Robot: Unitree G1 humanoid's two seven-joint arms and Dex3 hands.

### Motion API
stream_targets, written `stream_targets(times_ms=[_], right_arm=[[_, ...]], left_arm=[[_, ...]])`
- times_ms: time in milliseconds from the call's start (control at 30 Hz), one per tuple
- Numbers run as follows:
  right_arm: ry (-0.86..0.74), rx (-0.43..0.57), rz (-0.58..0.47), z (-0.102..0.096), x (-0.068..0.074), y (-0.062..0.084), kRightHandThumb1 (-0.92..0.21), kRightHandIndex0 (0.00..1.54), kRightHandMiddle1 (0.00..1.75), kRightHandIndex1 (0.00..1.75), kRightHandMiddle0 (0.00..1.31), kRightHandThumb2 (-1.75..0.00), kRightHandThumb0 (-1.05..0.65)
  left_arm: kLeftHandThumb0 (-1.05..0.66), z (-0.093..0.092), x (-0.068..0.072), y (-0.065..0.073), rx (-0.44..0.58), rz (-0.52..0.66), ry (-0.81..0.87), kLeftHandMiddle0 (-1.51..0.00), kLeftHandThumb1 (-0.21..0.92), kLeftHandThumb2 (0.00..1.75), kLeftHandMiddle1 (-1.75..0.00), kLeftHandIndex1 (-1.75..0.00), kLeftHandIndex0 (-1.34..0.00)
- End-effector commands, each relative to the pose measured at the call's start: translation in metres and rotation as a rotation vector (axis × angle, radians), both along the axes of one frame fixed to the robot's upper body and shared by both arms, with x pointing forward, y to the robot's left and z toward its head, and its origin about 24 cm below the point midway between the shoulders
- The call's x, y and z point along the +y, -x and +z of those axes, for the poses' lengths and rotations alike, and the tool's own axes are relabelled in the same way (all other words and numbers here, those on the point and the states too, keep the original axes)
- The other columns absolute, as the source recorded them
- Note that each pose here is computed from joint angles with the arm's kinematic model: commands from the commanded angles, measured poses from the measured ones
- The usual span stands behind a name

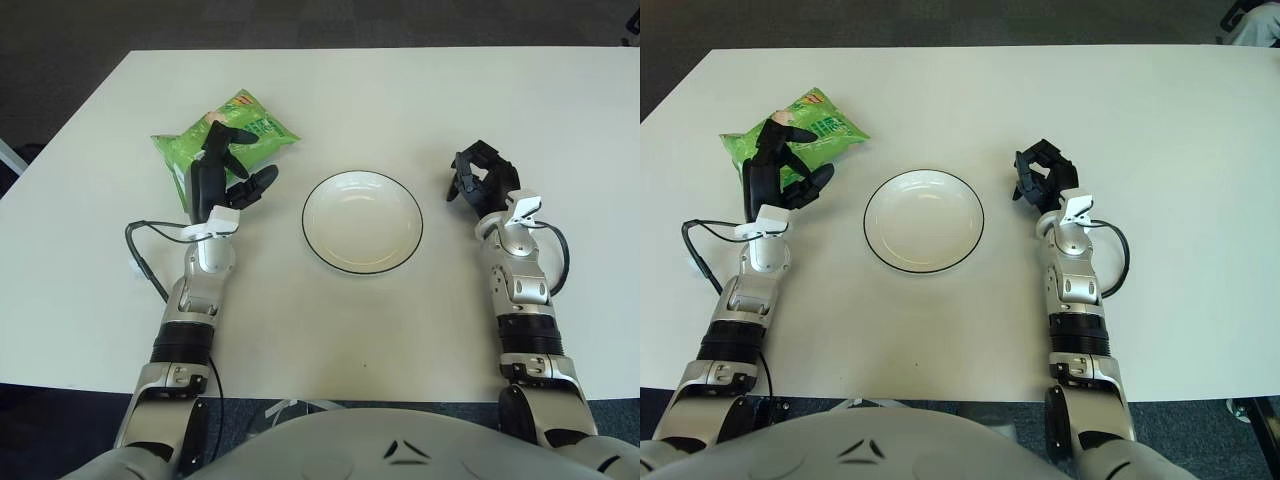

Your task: Put the snack into the plate.

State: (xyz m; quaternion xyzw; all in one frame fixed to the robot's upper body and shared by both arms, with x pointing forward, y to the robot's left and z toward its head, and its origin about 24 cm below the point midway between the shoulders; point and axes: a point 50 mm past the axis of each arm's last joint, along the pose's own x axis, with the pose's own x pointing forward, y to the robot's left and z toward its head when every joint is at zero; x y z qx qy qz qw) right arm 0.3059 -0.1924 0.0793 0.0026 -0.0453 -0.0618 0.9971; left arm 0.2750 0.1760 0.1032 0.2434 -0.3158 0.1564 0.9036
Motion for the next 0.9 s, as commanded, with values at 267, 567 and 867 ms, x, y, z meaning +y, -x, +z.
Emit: stream_targets(times_ms=[267, 567, 867], right_arm=[[-0.078, 0.286, -0.010, -0.071, 0.004, 0.030, -0.92, 1.01, 1.64, 1.75, 0.68, -0.41, -0.42], [-0.077, 0.286, -0.004, -0.071, 0.004, 0.030, -0.92, 1.00, 1.64, 1.75, 0.68, -0.41, -0.42], [-0.077, 0.284, 0.000, -0.071, 0.005, 0.031, -0.92, 1.00, 1.65, 1.75, 0.68, -0.41, -0.42]], left_arm=[[-0.36, -0.013, 0.005, 0.024, -0.114, -0.017, 0.007, -0.81, 0.92, 0.29, -1.47, -1.48, -0.45], [-0.35, 0.006, 0.008, 0.021, -0.318, 0.105, -0.244, -0.78, 0.92, 0.27, -1.45, -1.46, -0.46], [-0.02, 0.014, 0.013, 0.008, -0.351, 0.063, -0.352, -0.53, 0.92, 0.24, -1.35, -1.37, -0.42]])
